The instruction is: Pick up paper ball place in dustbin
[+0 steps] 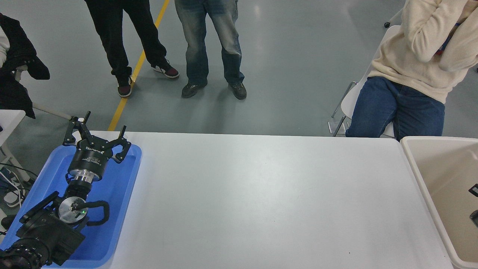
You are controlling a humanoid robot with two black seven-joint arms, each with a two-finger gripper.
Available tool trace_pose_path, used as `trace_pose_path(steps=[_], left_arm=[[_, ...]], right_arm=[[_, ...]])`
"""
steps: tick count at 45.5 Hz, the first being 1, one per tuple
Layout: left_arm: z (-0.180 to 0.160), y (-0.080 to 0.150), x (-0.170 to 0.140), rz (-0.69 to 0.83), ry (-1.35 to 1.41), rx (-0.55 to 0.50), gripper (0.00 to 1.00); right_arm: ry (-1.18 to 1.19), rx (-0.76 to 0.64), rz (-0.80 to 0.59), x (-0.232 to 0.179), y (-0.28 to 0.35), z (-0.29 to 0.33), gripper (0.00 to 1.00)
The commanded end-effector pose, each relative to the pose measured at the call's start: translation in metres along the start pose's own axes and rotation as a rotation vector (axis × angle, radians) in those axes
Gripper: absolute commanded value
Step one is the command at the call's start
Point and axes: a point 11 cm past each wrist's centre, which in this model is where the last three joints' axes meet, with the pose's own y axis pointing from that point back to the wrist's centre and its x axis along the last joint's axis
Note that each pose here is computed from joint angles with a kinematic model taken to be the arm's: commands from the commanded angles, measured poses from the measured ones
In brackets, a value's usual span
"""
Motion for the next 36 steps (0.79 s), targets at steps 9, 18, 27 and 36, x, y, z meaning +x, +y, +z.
trace_pose_path(steps=[9,18,27,36], left_arm=[[0.000,0.000,0.000,0.000,0.000,0.000,1.00],[0.000,-0.001,0.000,-0.001,0.000,0.000,1.00],[-0.001,-0.001,-0.001,-0.002,0.001,0.002,1.00],[-0.001,-0.001,-0.001,-0.002,0.001,0.002,1.00]], right_arm=[[-0.018,0.005,0.011,0.001,0.001,-0.004,1.00],[-0.107,0.026,0.031,0.026,0.001,-0.019,1.00],[-0.567,0.078,-0.091,0.043,0.008,-0.035,1.00],[-0.905,0.176,-0.246,0.033,0.025,-0.074,1.00]])
